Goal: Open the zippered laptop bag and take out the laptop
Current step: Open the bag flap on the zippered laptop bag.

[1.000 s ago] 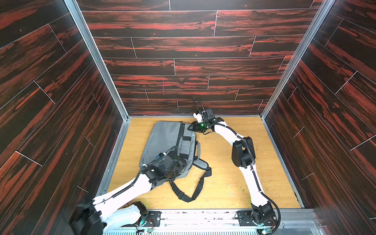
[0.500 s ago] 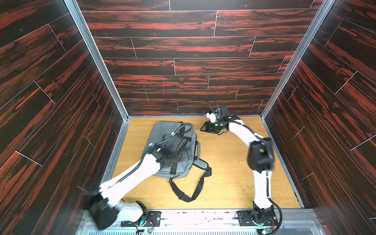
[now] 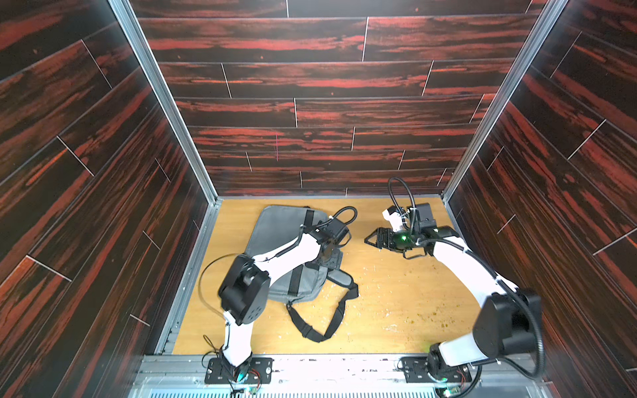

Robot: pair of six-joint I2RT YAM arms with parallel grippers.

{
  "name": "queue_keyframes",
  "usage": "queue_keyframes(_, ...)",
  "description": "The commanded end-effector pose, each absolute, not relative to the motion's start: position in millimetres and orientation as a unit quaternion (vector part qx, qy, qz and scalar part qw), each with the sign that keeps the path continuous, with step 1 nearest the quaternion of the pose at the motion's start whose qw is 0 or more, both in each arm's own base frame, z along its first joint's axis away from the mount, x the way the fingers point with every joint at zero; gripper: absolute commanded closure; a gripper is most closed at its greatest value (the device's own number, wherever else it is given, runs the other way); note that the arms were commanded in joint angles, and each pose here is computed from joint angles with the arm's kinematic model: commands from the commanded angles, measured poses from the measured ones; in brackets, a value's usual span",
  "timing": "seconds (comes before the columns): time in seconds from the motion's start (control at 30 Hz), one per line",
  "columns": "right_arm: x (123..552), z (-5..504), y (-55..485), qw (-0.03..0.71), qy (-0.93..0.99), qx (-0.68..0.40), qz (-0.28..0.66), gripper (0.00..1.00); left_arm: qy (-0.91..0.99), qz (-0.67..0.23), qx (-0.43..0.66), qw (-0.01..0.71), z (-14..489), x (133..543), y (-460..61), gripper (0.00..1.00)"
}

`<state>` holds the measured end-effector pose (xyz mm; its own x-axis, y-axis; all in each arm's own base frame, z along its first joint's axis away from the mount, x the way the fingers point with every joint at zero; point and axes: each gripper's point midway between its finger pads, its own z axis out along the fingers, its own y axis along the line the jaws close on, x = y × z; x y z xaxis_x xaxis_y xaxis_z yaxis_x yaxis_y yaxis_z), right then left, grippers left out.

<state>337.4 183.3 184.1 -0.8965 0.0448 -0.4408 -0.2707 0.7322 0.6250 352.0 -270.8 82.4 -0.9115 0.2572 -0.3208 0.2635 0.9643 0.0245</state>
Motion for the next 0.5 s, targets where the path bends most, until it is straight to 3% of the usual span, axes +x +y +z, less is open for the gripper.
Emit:
queue_keyframes(0.0, 325, 193, 180, 0.231, 0.890, -0.052, 0.390, 0.11, 0.975, 0.036, 0.147, 0.162, 78, 364, -262, 0.17)
queue_keyframes(0.27, 311, 181, 169, 0.222, 0.892, -0.031, 0.393, 0.10, 0.967, 0.130, 0.142, 0.165, 63, 381, -242, 0.21)
queue_keyframes(0.47, 312, 177, 167, 0.220, 0.889, -0.025, 0.401, 0.10, 0.970, 0.131, 0.135, 0.155, 48, 380, -243, 0.43)
